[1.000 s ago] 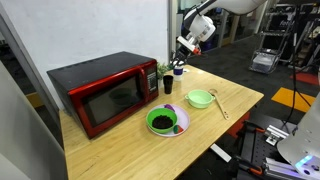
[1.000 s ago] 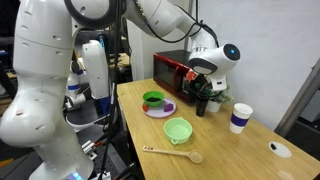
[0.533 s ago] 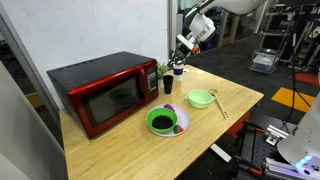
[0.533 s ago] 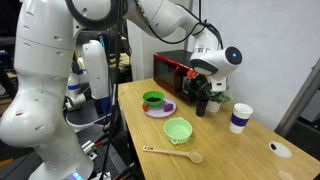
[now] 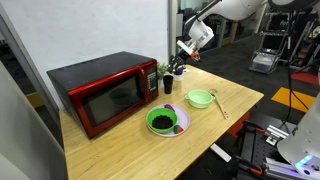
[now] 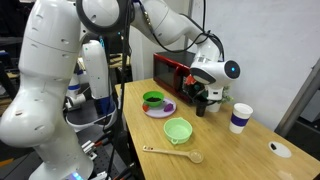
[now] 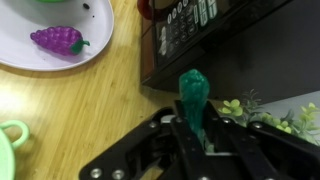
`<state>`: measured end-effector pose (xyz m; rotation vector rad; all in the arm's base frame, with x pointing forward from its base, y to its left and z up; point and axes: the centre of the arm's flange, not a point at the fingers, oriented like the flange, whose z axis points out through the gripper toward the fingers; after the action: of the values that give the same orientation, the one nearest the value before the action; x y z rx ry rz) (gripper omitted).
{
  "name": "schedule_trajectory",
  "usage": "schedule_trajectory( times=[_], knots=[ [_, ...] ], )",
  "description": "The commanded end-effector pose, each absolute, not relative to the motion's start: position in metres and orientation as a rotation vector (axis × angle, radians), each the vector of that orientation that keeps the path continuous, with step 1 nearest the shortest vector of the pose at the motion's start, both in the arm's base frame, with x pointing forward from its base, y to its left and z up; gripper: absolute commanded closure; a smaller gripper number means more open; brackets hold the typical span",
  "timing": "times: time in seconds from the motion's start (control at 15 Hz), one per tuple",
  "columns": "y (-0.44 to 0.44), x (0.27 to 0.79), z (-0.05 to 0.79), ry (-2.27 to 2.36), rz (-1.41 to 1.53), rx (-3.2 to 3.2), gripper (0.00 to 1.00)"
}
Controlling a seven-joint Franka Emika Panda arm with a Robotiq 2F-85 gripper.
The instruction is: Put the green object in the black cup
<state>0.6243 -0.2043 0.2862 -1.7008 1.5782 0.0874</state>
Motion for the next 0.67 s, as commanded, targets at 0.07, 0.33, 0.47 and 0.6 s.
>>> schedule_trajectory(
  times=[0.07, 0.33, 0.47, 0.6],
  knots=[
    [-0.202, 0.624, 0.271, 1.556, 0.134, -1.629, 0.94],
    [-0.195, 0.625, 0.259, 1.546, 0.160, -1.601, 0.94],
    [-0.192, 0.626, 0.255, 1.541, 0.165, -1.594, 0.94],
    [-0.190, 0.628, 0.250, 1.537, 0.168, -1.588, 0.94]
  ],
)
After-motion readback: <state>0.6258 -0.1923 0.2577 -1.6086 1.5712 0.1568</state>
